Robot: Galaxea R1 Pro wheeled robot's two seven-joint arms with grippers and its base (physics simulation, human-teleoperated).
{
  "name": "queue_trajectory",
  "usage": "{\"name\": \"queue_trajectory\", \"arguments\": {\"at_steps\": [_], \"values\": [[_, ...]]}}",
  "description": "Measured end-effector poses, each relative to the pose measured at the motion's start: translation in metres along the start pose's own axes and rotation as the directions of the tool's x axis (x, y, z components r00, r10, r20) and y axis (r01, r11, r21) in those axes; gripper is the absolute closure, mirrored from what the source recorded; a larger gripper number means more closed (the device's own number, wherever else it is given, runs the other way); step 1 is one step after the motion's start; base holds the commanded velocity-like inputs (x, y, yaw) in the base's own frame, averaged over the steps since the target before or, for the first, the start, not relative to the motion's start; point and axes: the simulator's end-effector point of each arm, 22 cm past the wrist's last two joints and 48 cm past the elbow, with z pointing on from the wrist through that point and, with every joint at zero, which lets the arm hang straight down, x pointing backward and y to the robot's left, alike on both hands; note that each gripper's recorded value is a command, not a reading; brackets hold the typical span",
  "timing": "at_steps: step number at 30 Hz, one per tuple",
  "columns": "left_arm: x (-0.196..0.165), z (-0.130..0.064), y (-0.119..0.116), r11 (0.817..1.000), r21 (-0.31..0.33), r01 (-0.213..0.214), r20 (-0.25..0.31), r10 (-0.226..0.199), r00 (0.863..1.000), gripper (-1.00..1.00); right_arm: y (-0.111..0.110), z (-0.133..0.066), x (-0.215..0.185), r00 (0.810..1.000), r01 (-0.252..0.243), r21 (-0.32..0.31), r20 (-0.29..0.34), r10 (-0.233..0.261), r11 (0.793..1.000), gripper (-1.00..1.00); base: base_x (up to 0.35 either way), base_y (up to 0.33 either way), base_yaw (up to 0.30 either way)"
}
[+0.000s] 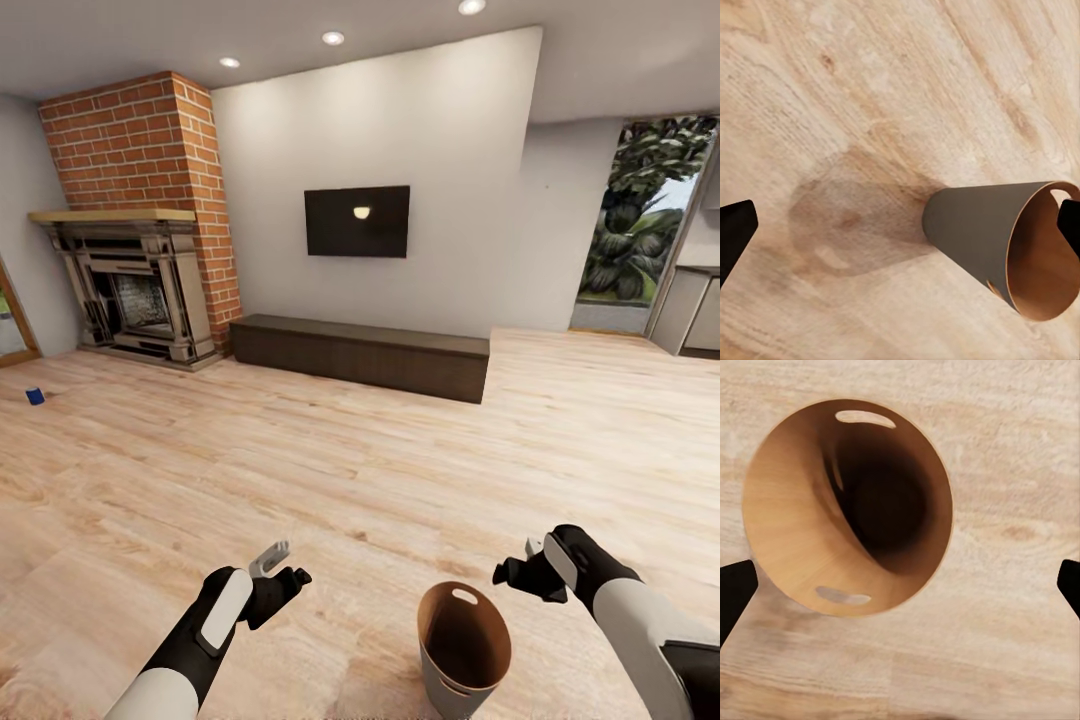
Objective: Put the three can of soda from the living room inside the tash can in the kitchen.
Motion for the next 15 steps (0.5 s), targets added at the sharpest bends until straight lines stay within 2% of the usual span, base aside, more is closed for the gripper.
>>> {"name": "queue_trajectory", "arguments": {"at_steps": [15], "values": [[0.015, 0.023, 0.019, 1.000, -0.001, 0.000, 0.001, 0.000, 1.000, -1.00, -0.006, 0.027, 0.014, 1.000, -0.002, 0.000, -0.001, 0.002, 1.000, -1.00, 0.000, 0.000, 0.000]]}}
